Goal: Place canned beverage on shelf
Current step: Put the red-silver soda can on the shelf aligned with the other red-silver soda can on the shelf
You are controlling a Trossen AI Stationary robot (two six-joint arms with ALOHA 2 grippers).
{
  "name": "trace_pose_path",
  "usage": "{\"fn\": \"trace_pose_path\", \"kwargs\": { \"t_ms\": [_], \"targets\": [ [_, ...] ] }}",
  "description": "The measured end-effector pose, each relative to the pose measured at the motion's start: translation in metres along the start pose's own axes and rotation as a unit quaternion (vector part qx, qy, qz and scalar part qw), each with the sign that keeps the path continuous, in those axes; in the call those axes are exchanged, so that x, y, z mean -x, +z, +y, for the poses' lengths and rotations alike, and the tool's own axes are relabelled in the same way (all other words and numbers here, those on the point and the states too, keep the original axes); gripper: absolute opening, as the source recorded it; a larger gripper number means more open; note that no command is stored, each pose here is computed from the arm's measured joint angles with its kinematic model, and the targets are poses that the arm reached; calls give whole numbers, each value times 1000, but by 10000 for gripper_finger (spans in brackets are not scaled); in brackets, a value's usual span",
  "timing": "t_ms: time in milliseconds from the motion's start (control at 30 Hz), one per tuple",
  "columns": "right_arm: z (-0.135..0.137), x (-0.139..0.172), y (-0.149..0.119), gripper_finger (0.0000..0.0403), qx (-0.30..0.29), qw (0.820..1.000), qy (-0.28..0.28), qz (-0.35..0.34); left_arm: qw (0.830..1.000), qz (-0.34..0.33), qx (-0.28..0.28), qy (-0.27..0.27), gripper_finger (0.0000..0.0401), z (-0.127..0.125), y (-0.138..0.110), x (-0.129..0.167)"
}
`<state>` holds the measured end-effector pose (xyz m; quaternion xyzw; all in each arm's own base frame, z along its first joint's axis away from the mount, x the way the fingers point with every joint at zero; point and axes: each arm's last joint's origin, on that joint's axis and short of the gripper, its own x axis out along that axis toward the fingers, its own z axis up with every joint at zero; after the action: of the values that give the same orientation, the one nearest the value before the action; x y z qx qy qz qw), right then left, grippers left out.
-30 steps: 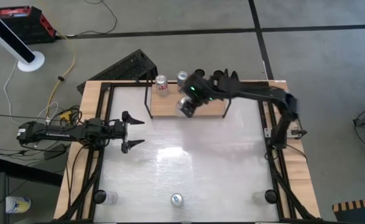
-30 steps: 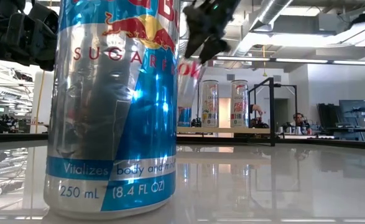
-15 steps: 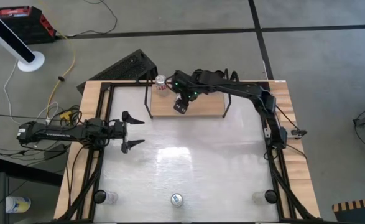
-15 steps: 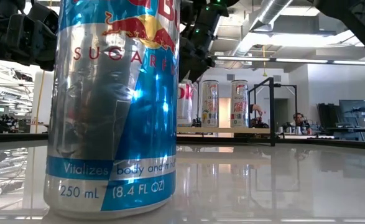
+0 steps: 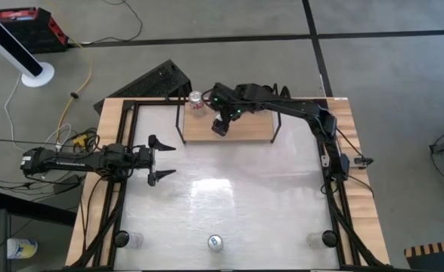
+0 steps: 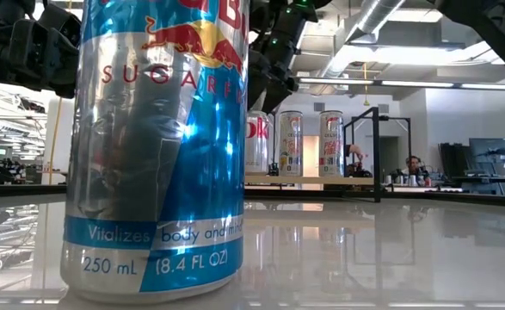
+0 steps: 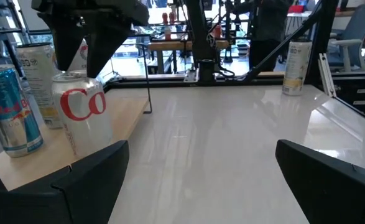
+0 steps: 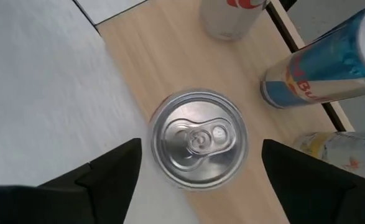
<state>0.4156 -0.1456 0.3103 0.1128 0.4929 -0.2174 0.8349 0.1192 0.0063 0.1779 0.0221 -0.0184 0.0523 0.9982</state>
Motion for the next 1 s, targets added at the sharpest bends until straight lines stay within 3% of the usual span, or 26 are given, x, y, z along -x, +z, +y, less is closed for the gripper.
{"fn": "trace_pose_path", "kwargs": {
  "t_ms": [167, 300, 400, 567, 733, 867, 1000],
  "targets": [
    [-3, 34, -5, 354, 2, 1000, -3, -6, 1000, 3, 0, 0, 393, 0, -1, 0],
    [1, 76, -14, 344, -1, 998, -44, -45, 1000, 12, -1, -1, 393, 0, -2, 0],
    [7, 84, -28, 337, -28, 995, -72, -67, 1000, 12, -1, -1, 393, 0, -2, 0],
    [25, 43, -69, 321, -57, 985, -127, -97, 1000, 11, 7, -2, 393, 0, -2, 0],
    [37, 10, -127, 278, -113, 950, -224, -185, 1000, 18, 17, -2, 393, 0, -4, 0],
    [40, -7, -151, 209, -166, 936, -167, -260, 1000, 22, 7, -2, 393, 0, -4, 0],
    [39, -27, -160, 107, -187, 928, -137, -292, 1000, 18, 1, 9, 393, 0, -4, 0]
  ]
}}
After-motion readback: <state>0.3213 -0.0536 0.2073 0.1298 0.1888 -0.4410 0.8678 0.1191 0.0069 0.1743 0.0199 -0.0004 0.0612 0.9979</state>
